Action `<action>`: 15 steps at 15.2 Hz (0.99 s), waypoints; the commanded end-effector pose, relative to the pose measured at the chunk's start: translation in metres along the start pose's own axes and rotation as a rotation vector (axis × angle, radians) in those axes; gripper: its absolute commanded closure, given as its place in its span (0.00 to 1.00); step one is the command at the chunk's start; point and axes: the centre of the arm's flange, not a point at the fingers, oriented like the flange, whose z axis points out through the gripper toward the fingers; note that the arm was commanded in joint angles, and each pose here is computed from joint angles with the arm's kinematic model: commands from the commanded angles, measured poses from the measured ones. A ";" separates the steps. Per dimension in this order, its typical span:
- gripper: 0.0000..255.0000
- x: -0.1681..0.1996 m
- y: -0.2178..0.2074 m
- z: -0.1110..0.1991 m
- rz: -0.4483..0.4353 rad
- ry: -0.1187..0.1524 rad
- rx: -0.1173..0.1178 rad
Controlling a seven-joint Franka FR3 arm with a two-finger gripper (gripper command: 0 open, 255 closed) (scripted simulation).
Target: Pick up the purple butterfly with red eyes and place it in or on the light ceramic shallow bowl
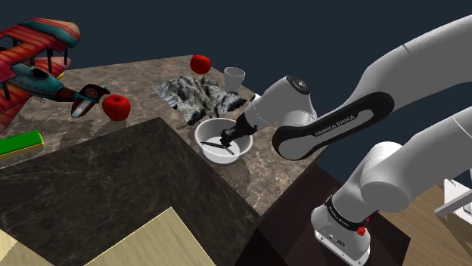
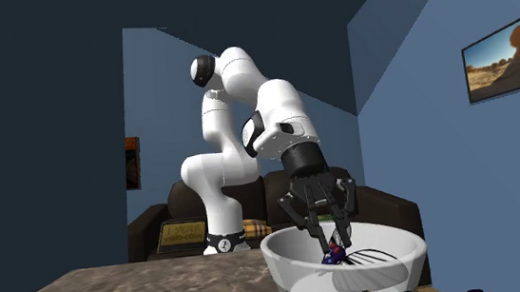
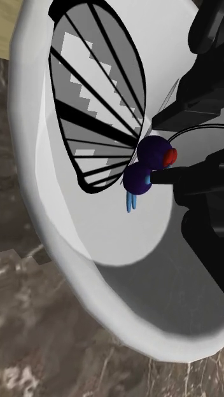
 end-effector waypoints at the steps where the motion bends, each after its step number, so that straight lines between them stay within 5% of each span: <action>1: 1.00 0.000 0.000 0.000 0.000 0.000 0.000; 15: 1.00 0.029 -0.012 -0.055 0.000 0.000 0.000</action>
